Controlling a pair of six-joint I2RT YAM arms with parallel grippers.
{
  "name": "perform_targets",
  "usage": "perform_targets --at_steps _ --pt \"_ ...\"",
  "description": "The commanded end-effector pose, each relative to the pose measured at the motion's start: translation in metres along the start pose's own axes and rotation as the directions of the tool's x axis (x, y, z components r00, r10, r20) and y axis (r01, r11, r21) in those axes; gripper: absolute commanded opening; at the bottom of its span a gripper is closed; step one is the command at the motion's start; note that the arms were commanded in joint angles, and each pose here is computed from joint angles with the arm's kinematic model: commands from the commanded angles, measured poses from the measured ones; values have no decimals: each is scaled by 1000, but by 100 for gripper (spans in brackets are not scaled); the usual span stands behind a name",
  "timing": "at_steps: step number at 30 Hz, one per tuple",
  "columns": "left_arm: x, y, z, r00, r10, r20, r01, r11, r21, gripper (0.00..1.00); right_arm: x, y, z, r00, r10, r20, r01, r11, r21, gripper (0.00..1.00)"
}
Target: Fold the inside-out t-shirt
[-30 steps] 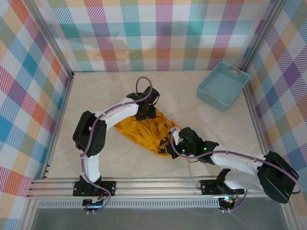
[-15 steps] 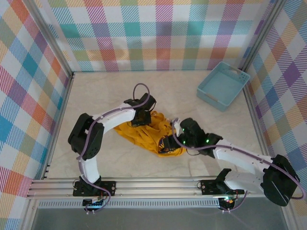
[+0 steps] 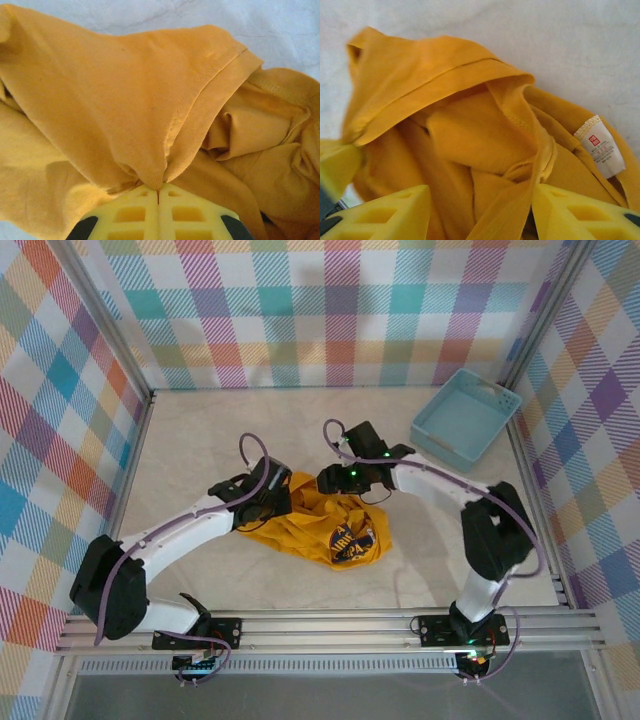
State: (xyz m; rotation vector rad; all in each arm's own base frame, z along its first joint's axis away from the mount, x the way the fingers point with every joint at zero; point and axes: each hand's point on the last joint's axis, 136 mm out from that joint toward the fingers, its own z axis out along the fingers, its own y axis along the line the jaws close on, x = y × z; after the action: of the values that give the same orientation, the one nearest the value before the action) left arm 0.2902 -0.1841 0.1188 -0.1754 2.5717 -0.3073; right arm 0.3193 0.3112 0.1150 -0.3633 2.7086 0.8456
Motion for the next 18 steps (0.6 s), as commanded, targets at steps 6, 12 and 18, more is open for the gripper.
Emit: perform_targets --at_steps 6,12,18 --pt "-3 -3 -15 999 -6 50 4 999 39 0 6 -6 25 987 67 -146 -65 998 19 39" --pt "-35 -4 -46 990 47 133 -48 999 1 0 -27 -15 -16 999 -39 -18 41 982 184 0" --pt "-128 -15 -124 946 69 316 -73 997 -1 0 -108 4 -152 897 -278 345 113 896 428 0"
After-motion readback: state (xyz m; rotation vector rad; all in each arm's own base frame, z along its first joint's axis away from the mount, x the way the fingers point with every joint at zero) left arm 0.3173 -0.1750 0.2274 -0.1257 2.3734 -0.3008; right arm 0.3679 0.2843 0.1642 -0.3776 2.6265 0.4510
